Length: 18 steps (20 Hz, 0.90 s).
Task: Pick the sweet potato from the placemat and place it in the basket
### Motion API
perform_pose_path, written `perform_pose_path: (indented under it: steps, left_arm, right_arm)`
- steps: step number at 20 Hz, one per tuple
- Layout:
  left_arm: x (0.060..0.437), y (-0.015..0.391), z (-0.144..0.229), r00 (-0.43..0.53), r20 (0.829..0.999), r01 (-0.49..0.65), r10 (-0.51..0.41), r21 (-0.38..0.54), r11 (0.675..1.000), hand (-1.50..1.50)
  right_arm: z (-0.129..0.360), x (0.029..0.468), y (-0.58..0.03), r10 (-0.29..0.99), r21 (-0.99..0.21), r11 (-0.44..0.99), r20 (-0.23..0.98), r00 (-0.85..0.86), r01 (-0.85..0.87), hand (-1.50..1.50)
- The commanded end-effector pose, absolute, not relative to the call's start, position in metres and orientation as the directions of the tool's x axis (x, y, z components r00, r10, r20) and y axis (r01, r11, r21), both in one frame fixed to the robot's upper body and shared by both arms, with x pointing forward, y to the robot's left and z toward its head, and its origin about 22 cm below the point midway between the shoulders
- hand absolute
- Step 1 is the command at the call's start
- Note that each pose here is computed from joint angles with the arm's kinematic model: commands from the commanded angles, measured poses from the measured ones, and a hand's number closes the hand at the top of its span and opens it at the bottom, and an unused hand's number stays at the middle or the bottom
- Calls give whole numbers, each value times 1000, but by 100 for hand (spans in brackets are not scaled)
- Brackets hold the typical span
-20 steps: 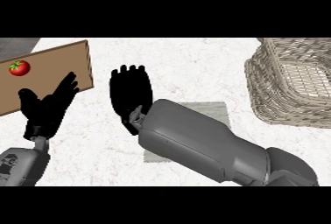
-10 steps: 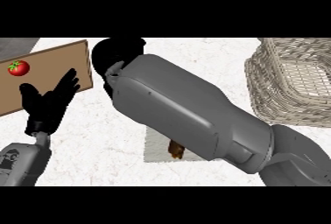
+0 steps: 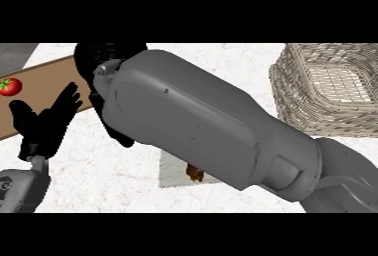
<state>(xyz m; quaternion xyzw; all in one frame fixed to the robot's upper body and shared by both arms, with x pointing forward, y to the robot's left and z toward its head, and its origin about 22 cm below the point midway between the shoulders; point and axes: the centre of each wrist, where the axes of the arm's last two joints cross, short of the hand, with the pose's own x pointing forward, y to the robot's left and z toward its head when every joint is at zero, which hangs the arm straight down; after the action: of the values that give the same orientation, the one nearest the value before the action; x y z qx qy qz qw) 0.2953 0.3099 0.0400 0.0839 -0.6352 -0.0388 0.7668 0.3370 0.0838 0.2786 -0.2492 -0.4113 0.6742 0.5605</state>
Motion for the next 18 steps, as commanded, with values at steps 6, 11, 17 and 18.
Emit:
perform_pose_path:
  steps: [6, 11, 17, 18]
  left_arm:
    - [281, 321, 23, 205, 964, -64, -169, 185, 981, 0]
    - [293, 324, 29, 199, 965, -83, -168, 188, 979, 0]
    - [287, 315, 33, 177, 970, -64, -166, 180, 982, 0]
    - [287, 319, 41, 197, 966, -63, -166, 181, 981, 0]
  right_arm:
    - [231, 309, 63, 973, -841, -3, 123, -197, -541, -150]
    - [189, 292, 43, 966, -866, 25, 149, -210, -499, -150]
    - [138, 303, 12, 964, -890, 71, 177, -198, -451, -150]
    - [119, 287, 12, 959, -880, 97, 207, -192, -465, -150]
